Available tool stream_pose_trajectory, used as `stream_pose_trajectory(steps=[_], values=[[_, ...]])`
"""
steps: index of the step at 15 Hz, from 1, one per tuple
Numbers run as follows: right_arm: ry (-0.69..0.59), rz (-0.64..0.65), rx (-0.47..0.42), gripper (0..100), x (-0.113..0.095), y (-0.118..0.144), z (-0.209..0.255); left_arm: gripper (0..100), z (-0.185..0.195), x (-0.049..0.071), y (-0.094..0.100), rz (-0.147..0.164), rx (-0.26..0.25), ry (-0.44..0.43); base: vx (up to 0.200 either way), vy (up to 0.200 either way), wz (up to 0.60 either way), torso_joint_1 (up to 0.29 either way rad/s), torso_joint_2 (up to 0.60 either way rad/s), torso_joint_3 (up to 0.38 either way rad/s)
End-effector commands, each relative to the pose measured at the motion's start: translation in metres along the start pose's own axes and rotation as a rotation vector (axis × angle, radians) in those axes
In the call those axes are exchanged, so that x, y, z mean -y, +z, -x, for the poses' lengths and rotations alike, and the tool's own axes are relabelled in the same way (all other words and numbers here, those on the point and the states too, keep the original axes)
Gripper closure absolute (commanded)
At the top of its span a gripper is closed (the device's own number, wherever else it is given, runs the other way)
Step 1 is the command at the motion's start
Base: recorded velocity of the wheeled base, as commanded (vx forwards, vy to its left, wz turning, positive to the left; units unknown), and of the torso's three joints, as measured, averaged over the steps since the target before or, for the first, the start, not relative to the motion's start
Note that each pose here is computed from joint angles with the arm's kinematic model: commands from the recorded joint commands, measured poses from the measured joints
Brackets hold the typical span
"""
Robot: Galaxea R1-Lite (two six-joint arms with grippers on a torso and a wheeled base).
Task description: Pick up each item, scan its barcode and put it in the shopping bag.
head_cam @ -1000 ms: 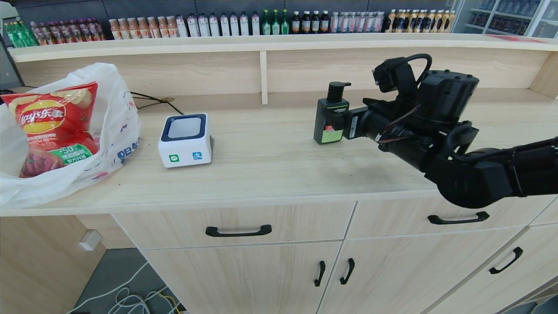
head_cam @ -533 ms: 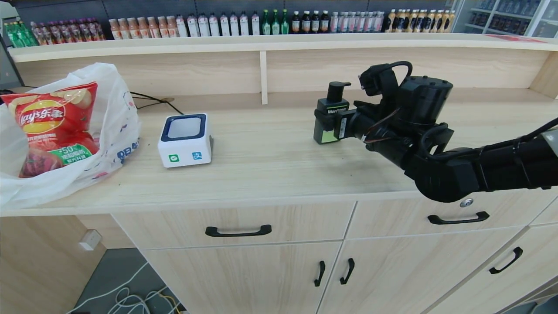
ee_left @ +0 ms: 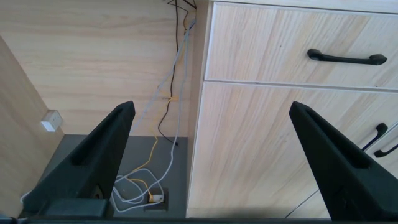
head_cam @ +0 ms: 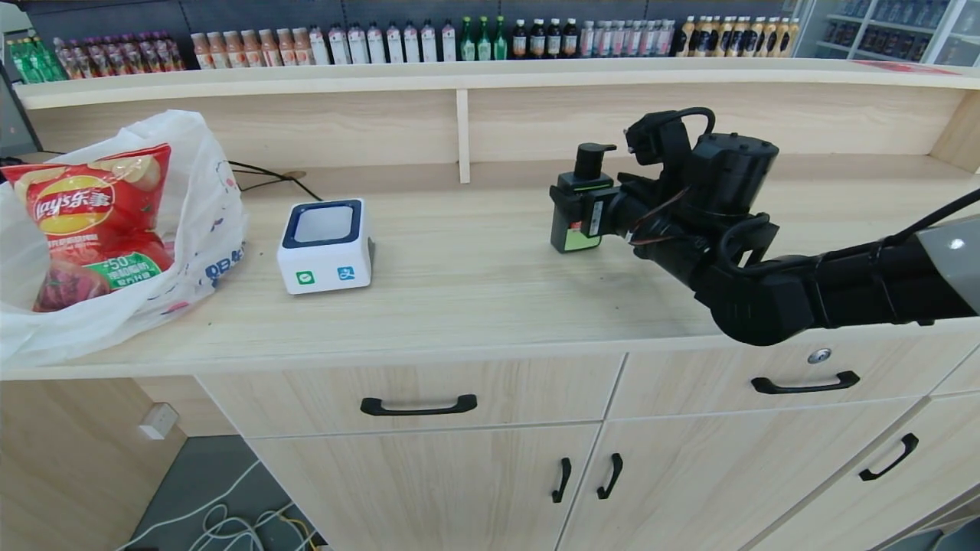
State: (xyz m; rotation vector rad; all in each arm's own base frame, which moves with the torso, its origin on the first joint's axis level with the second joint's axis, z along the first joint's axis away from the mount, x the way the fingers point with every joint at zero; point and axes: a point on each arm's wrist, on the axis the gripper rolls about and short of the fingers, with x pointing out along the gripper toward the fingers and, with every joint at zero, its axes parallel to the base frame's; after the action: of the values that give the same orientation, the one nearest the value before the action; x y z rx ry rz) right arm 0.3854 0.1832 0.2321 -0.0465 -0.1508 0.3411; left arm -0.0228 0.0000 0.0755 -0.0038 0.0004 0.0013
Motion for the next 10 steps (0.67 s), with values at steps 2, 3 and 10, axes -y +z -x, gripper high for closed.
stream_pose_trajectory(steps=[2, 3, 10], values=[[0.001, 0.002, -0.003, 0, -0.0006, -0.0028, -0.0023, 0, 0.0000, 0.0000, 0.0000, 0.001, 0.000, 0.000, 0.000, 0.000, 0.00, 0.000, 0.00, 0.000], [0.001, 0.003, -0.004, 100, -0.0008, -0.0037, -0.0030, 0, 0.0000, 0.0000, 0.0000, 0.001, 0.000, 0.000, 0.000, 0.000, 0.00, 0.000, 0.00, 0.000], [0.002, 0.000, 0.014, 100, -0.0007, -0.0024, -0.0032, 0, 0.0000, 0.0000, 0.0000, 0.001, 0.000, 0.000, 0.000, 0.000, 0.00, 0.000, 0.00, 0.000]])
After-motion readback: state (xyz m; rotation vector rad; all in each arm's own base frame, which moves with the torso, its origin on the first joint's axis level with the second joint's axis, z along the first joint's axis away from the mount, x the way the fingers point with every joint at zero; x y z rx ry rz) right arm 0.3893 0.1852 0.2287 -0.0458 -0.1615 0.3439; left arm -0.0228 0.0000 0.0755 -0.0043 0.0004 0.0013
